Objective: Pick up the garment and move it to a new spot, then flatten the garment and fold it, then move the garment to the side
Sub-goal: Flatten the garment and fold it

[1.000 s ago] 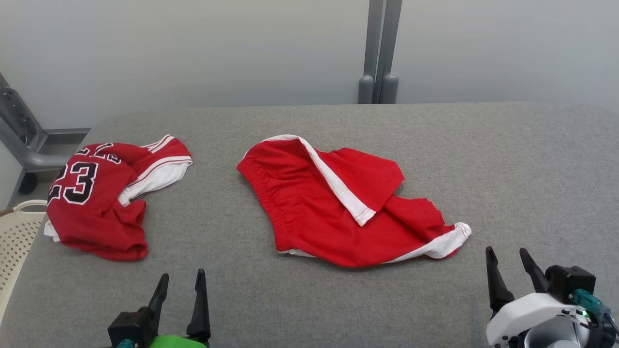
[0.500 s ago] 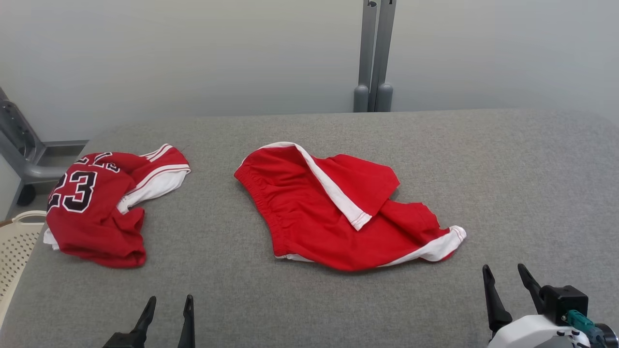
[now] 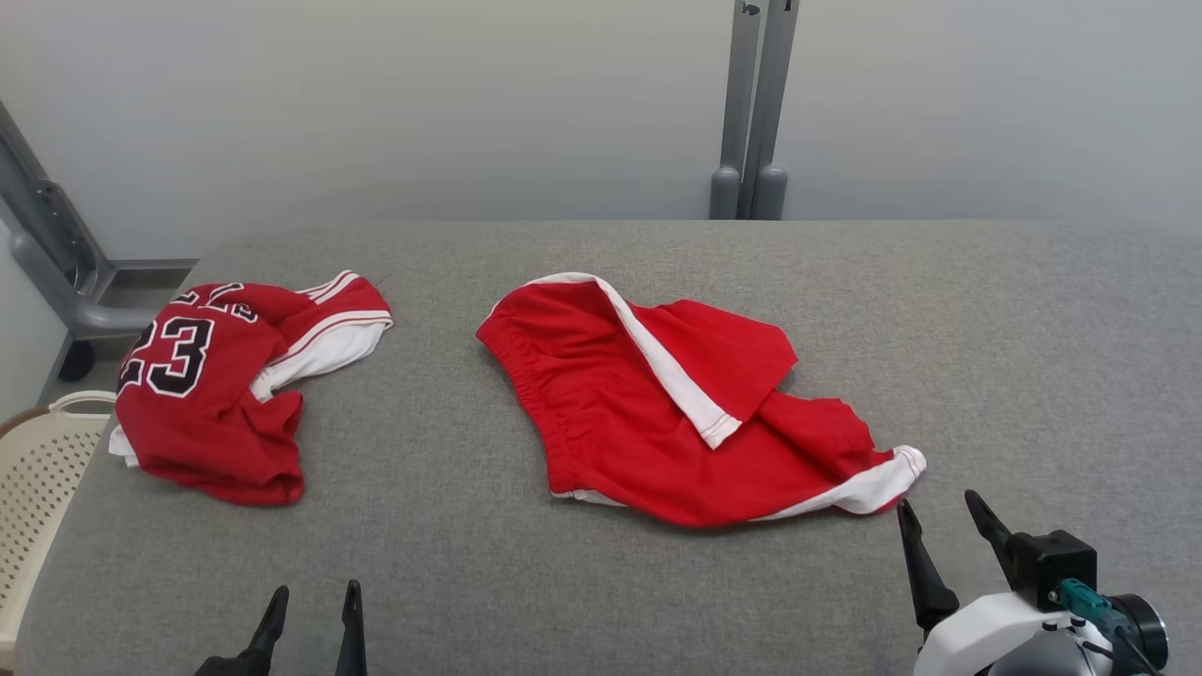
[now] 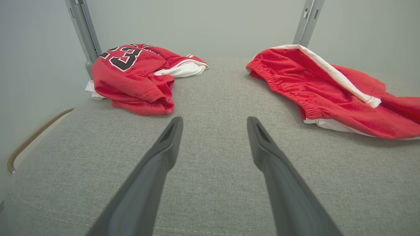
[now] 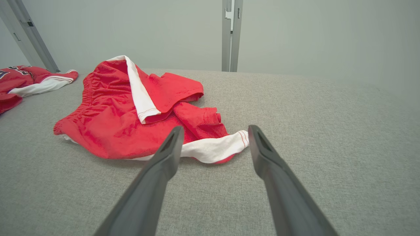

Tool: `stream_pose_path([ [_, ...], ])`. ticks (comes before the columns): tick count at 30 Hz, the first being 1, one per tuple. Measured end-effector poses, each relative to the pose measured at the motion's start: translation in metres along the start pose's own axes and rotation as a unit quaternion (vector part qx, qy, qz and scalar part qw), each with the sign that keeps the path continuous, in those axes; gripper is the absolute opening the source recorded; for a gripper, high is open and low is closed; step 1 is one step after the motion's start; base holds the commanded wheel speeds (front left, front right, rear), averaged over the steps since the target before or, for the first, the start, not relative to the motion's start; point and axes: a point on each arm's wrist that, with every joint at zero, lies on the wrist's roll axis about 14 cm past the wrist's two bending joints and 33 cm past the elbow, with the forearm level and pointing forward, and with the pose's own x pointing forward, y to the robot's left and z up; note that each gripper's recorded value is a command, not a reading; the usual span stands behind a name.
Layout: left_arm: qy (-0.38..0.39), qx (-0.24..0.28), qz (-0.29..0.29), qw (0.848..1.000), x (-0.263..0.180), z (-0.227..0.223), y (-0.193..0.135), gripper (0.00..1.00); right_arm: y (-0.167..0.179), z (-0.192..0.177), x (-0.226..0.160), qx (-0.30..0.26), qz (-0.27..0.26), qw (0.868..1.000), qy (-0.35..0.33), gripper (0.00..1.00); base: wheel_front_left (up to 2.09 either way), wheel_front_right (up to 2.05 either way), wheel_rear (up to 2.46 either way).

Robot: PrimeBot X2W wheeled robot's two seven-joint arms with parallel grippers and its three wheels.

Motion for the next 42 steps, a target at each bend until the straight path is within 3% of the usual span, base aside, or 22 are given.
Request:
stream_pose_path([
  [14, 0.007, -0.005, 0.005, 1.000, -0.002, -0.004, 0.003, 1.00, 0.002, -0.005, 0.005, 0.007, 0.004, 1.000, 0.012, 1.00, 0.00, 0.00, 0.00],
  [23, 0.019, -0.018, -0.034, 0.999, 0.008, -0.007, -0.017, 1.00, 0.001, -0.006, 0.015, -0.007, 0.004, 0.999, 0.034, 1.00, 0.00, 0.00, 0.00],
  [29, 0.060, -0.014, -0.119, 0.991, 0.031, -0.009, -0.063, 1.00, -0.008, -0.004, 0.042, -0.020, 0.004, 0.996, 0.082, 1.00, 0.00, 0.00, 0.00],
  [36, 0.103, 0.042, -0.226, 0.968, 0.060, -0.016, -0.117, 1.00, -0.026, -0.003, 0.078, -0.058, 0.015, 0.990, 0.127, 1.00, 0.00, 0.00, 0.00],
  [42, 0.154, 0.065, -0.256, 0.952, 0.083, -0.042, -0.124, 1.00, -0.043, -0.023, 0.098, -0.075, 0.015, 0.983, 0.169, 1.00, 0.00, 0.00, 0.00],
])
